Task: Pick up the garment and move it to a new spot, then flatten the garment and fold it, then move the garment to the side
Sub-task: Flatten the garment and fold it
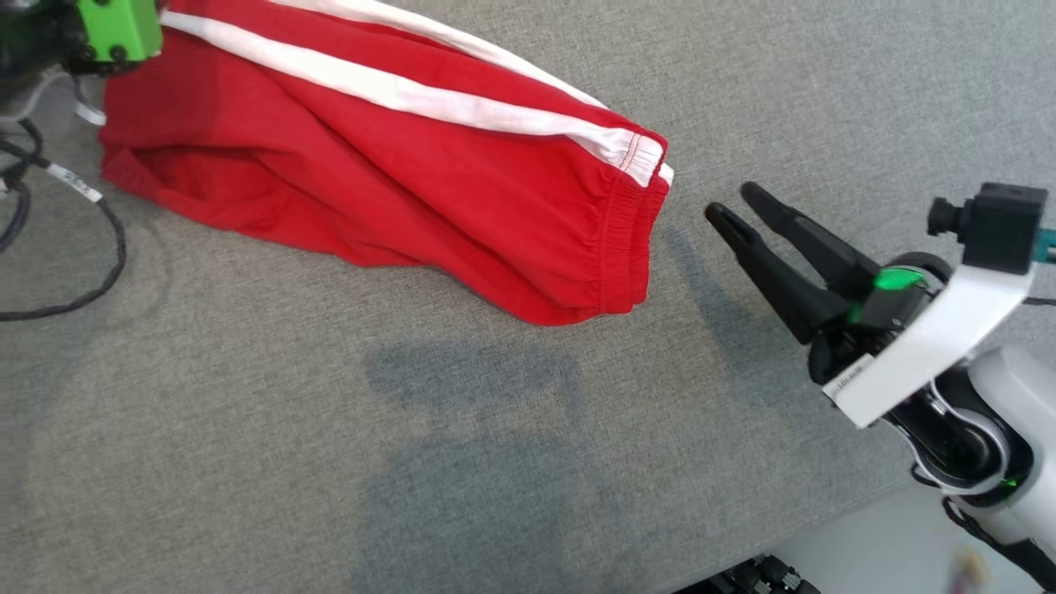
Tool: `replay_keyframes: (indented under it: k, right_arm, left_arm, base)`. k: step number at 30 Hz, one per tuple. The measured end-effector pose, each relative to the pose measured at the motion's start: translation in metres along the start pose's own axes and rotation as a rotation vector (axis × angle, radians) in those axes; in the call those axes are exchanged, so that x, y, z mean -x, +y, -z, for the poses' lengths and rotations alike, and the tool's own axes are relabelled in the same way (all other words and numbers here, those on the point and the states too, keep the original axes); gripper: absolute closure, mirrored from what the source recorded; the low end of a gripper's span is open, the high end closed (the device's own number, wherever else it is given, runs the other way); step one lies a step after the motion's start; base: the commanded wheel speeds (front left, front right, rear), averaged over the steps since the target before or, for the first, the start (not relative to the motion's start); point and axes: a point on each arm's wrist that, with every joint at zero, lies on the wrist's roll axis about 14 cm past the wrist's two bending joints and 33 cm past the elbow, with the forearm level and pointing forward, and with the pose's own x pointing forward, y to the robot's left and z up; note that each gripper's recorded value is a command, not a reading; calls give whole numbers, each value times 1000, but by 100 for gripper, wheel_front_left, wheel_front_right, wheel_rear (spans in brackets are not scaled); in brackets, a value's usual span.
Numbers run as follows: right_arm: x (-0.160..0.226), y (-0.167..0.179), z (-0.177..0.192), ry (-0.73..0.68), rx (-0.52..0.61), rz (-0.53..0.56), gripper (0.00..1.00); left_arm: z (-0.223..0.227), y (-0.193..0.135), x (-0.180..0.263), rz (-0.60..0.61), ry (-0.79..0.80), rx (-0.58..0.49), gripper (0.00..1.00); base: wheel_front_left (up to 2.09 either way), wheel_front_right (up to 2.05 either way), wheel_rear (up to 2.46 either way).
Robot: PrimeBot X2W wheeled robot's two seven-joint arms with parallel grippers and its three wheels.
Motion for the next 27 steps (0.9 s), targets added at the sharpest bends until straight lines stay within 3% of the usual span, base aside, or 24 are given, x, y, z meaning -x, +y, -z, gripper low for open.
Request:
replay_keyframes:
  k: [4, 10, 12, 18, 21, 27]
  right_arm:
    - [19, -11, -12, -37, 165, 37, 0]
    - [50, -30, -48, -193, 455, 145, 0]
    - [65, -29, -63, -286, 576, 205, 0]
    - [90, -19, -82, -420, 770, 323, 0]
    - [89, -9, -73, -444, 766, 331, 0]
    - [96, -2, -73, -485, 776, 370, 0]
  left_arm:
    - [-10, -14, 19, 38, -116, -30, 0]
    - [5, -24, 46, 87, -301, 10, 0]
    - [16, -22, 58, 89, -432, 122, 0]
    - [49, 0, 79, 3, -664, 247, 0]
    - [68, 8, 85, -38, -735, 285, 0]
    - [92, 26, 100, -131, -847, 256, 0]
  base:
    - [0, 0, 0]
    - [0, 0, 0]
    - [0, 0, 0]
    - [0, 0, 0]
    - [0, 0, 0]
    - [0, 0, 0]
